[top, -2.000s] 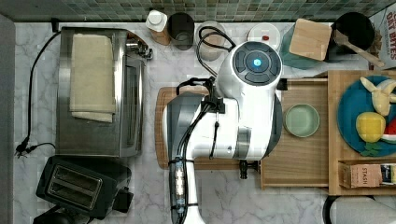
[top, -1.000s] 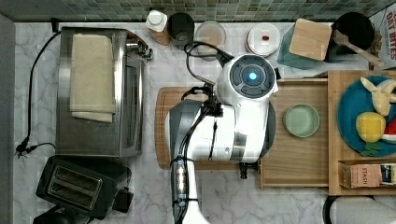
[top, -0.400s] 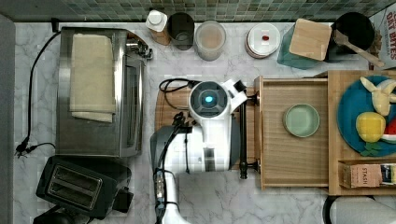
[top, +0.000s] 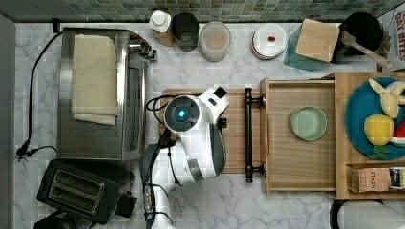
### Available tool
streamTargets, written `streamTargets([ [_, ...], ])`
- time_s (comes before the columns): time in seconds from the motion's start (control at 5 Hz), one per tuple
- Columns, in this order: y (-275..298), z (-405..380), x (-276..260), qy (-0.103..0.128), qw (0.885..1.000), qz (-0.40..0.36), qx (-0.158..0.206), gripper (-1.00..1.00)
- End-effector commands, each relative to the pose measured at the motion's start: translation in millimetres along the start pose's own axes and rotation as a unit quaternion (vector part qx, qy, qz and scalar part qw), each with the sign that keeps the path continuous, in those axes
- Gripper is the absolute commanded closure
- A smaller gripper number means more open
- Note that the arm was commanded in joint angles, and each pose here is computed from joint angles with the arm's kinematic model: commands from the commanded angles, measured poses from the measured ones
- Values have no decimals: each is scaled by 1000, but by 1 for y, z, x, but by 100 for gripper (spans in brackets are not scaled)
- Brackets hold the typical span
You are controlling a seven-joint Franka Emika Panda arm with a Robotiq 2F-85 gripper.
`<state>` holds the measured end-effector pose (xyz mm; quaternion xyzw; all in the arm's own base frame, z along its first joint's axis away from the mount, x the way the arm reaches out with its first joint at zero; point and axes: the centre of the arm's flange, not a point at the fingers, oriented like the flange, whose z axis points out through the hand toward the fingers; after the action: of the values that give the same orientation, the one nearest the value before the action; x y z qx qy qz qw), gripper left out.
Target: Close the drawer.
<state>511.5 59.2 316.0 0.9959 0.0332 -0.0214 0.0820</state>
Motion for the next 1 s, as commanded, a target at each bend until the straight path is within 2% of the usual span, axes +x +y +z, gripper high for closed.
streamTargets([
  [0.2,39,44,10,13,1000,26,-13,100],
  [0.4,38,55,12,-3,999,50,-13,100],
  [0.6,44,53,9,8,999,45,-20,100],
  [1.0,82,48,0,12,999,38,-14,100],
])
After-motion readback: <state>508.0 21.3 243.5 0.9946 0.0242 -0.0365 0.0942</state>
